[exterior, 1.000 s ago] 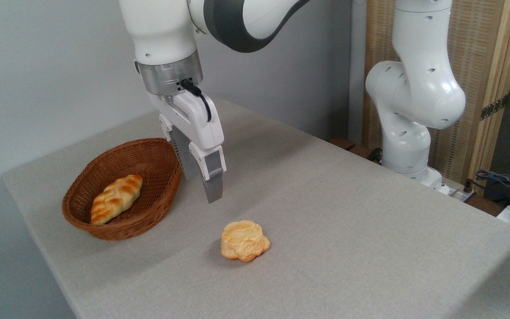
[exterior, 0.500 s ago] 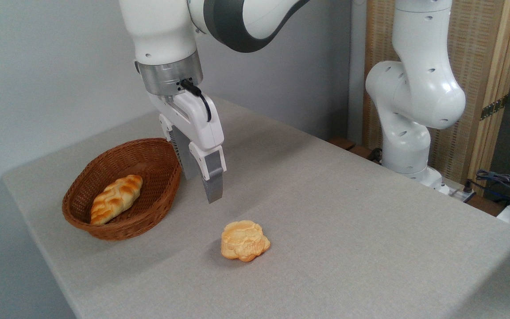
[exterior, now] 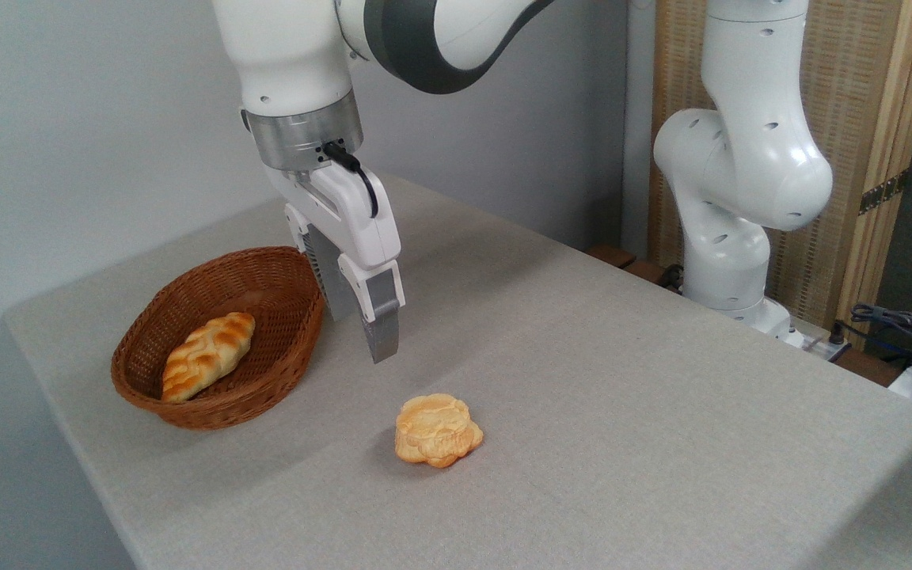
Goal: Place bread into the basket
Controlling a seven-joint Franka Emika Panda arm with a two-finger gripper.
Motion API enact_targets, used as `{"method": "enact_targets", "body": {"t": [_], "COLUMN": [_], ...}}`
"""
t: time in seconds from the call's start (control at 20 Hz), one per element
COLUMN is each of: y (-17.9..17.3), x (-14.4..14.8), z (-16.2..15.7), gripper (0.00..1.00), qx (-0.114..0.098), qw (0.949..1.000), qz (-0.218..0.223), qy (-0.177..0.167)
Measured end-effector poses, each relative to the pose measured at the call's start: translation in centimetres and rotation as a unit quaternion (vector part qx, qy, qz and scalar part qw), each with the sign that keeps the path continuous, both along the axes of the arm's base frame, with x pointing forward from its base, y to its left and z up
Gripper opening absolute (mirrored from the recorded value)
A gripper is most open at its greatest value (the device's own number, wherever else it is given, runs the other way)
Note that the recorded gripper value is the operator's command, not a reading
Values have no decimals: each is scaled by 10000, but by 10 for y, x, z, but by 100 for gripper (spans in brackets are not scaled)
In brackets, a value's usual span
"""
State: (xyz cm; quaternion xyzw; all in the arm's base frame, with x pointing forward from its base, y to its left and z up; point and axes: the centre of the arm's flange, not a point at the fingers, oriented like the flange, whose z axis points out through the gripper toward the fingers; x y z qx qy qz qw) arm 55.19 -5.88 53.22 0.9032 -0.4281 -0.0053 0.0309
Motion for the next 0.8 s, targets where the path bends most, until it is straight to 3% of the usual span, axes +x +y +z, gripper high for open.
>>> {"method": "enact_targets", "body": {"t": [0.55, 0.8], "y": [5, 42], "x": [-1, -3], "z": [-10, -38], "gripper": [100, 100], "qx": [7, 14], "qw": [10000, 9997], "qz": [45, 171], "qy": [63, 195]}}
